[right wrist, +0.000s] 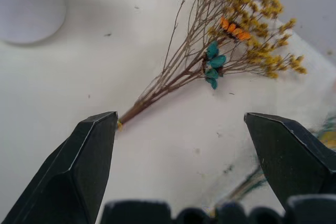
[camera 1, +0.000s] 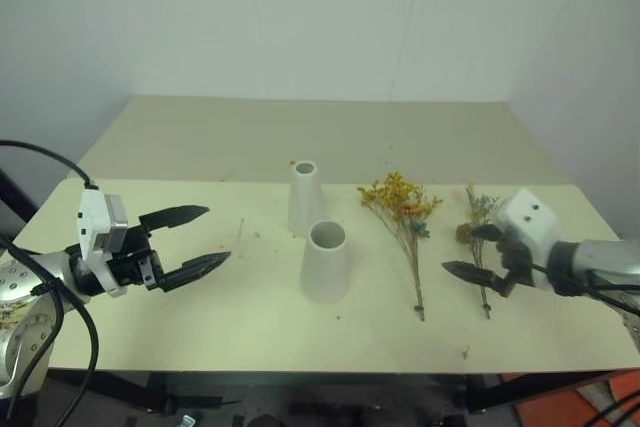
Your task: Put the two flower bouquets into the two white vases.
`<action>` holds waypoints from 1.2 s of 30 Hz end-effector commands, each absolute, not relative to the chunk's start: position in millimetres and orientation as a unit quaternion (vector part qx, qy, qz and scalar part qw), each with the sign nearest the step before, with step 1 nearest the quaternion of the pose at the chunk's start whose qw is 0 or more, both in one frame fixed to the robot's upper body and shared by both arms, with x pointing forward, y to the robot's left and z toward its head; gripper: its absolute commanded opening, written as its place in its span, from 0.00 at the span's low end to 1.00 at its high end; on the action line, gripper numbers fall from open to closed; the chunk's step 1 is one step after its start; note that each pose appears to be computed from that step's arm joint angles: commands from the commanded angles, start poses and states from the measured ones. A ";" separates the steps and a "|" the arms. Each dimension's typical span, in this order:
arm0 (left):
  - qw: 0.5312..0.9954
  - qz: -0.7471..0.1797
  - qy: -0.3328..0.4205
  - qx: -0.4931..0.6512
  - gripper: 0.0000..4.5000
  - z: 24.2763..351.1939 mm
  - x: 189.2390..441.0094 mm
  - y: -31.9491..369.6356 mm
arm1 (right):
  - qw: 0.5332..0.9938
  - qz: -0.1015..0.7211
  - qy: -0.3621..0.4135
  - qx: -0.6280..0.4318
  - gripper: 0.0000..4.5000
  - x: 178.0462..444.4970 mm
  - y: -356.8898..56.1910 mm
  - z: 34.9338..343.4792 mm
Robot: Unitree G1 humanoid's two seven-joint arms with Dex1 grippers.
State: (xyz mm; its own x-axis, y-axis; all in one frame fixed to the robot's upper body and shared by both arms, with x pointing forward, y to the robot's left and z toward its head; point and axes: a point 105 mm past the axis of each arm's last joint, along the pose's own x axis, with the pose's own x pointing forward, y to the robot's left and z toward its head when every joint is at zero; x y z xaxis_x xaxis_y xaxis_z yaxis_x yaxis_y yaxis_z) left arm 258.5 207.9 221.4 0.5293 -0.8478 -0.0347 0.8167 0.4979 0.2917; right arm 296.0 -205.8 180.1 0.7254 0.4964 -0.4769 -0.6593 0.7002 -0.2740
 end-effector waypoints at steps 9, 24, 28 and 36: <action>0.800 -0.558 -0.085 0.205 1.00 239.5 280.2 158.5 | 0.933 0.213 0.248 -0.152 1.00 336.6 -174.0 160.4; 0.798 -0.561 -0.081 0.207 1.00 228.1 281.3 156.1 | 0.931 0.194 0.272 -0.149 0.73 352.7 -153.2 144.7; 0.804 -0.550 -0.081 0.209 1.00 225.8 279.7 159.4 | 0.922 0.195 0.291 -0.164 0.40 348.8 -154.0 138.2; 0.811 -0.542 -0.079 0.205 1.00 222.7 277.8 161.7 | 0.927 0.167 0.293 -0.163 0.01 354.3 -162.5 142.1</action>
